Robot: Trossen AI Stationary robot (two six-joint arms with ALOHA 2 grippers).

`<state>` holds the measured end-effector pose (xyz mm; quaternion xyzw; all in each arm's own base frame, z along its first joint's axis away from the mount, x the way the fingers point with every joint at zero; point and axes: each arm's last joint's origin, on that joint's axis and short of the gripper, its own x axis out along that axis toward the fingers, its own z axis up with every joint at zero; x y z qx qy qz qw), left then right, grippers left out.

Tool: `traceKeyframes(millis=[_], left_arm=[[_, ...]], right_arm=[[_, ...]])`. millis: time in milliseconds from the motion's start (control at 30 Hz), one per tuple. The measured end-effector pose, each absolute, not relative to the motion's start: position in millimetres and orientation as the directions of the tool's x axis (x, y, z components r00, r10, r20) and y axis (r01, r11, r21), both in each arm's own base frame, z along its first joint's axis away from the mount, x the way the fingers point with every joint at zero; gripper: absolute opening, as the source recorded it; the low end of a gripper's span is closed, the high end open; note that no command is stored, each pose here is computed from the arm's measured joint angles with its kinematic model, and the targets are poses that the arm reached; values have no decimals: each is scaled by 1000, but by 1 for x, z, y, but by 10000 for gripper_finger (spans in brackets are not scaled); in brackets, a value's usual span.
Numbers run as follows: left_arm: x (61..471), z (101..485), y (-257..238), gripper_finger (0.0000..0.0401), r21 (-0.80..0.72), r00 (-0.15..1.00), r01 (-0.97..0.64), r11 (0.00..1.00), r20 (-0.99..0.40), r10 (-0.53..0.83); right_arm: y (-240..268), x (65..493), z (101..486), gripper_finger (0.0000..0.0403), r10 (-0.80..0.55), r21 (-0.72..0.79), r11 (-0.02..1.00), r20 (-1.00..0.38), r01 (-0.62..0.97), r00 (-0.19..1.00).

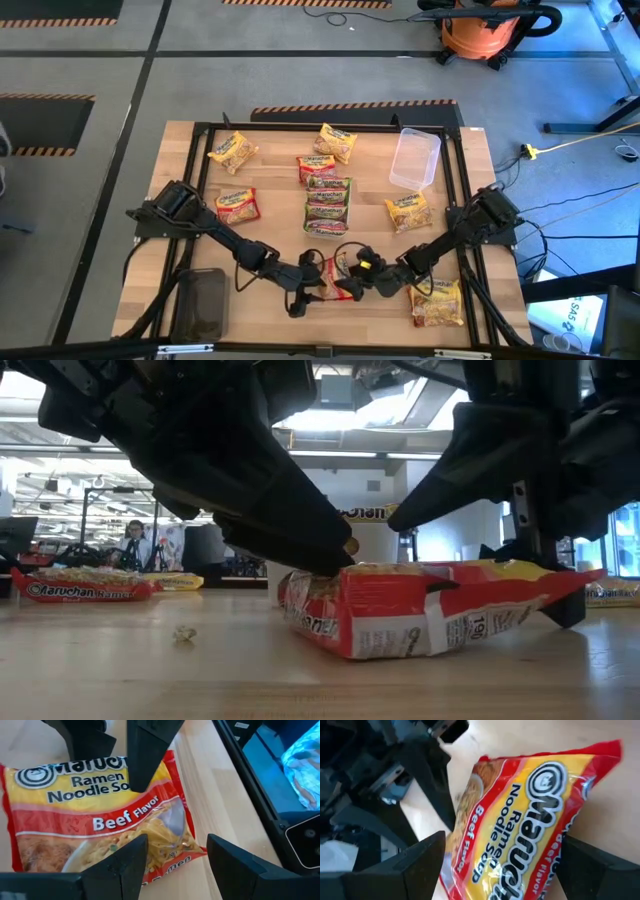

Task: Sort Maruchan noodles
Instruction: Put the red noodle pack into the transparent bin

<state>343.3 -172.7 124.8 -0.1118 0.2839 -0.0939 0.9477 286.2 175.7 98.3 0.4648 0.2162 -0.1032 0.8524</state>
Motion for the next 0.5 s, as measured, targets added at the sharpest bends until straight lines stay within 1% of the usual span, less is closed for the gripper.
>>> traceKeyframes(millis=[200, 333, 433, 500], left_arm=[[342, 131, -172, 200, -257, 824, 113, 960, -516, -235], [337, 145, -168, 200, -246, 816, 99, 964, -534, -220], [329, 159, -165, 200, -269, 792, 74, 960, -569, -221], [324, 162, -163, 200, -302, 763, 24, 953, -610, -213]], right_arm=[[176, 287, 98, 319, 68, 754, 547, -474, 364, 878], [177, 287, 99, 319, 79, 755, 548, -475, 360, 876], [177, 287, 98, 319, 78, 751, 554, -476, 359, 876], [177, 287, 98, 319, 79, 751, 555, -476, 358, 876]])
